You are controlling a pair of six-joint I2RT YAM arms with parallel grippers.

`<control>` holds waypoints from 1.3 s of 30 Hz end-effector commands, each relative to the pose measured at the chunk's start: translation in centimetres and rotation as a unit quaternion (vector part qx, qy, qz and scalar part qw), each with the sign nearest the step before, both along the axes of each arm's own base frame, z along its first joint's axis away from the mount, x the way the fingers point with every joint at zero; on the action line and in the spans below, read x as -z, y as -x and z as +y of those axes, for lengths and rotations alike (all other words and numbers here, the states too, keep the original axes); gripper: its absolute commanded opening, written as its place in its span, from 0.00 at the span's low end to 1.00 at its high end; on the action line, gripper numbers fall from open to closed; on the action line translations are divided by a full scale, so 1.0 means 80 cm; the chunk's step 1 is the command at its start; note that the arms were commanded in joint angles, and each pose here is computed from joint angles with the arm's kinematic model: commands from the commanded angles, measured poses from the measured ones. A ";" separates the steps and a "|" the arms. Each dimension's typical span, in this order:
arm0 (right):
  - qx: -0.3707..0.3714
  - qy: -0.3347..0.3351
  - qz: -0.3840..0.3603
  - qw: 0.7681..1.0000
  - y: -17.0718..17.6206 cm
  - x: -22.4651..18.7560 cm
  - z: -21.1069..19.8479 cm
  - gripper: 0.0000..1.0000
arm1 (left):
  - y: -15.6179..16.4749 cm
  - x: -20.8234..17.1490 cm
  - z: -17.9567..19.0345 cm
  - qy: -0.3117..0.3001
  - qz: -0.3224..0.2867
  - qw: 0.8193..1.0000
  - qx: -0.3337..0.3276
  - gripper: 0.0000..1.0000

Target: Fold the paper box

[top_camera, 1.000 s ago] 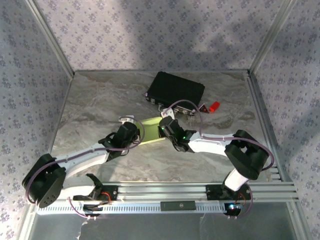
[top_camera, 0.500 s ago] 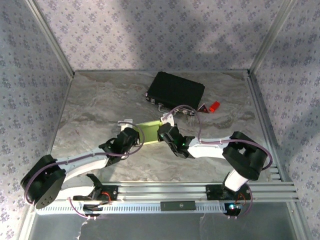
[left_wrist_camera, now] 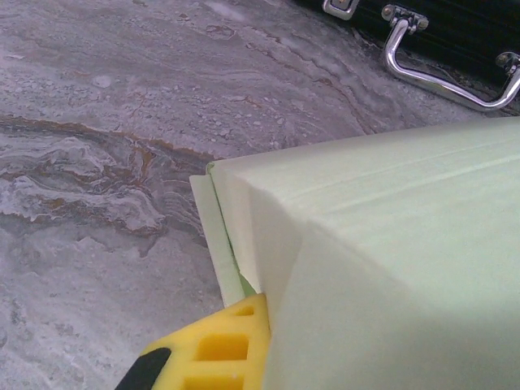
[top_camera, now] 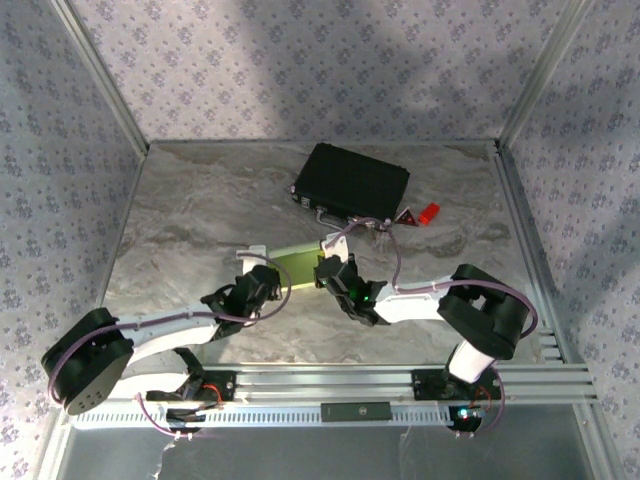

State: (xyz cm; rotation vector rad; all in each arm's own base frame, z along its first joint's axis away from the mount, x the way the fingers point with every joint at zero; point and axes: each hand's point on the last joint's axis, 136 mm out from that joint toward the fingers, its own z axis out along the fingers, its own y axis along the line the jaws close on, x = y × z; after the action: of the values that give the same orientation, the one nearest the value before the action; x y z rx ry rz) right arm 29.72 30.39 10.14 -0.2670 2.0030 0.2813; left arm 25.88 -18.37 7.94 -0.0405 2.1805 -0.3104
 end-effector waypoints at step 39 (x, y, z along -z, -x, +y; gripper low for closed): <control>0.007 0.005 0.120 0.993 0.029 0.045 0.016 0.00 | 0.004 0.009 -0.010 0.070 0.050 0.996 -0.005 0.00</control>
State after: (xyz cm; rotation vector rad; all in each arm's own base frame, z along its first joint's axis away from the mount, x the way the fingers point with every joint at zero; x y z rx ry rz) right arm 29.17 31.71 9.59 -0.1821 2.1925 0.3262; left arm 26.36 -17.76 8.17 -0.1653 2.2257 -0.3767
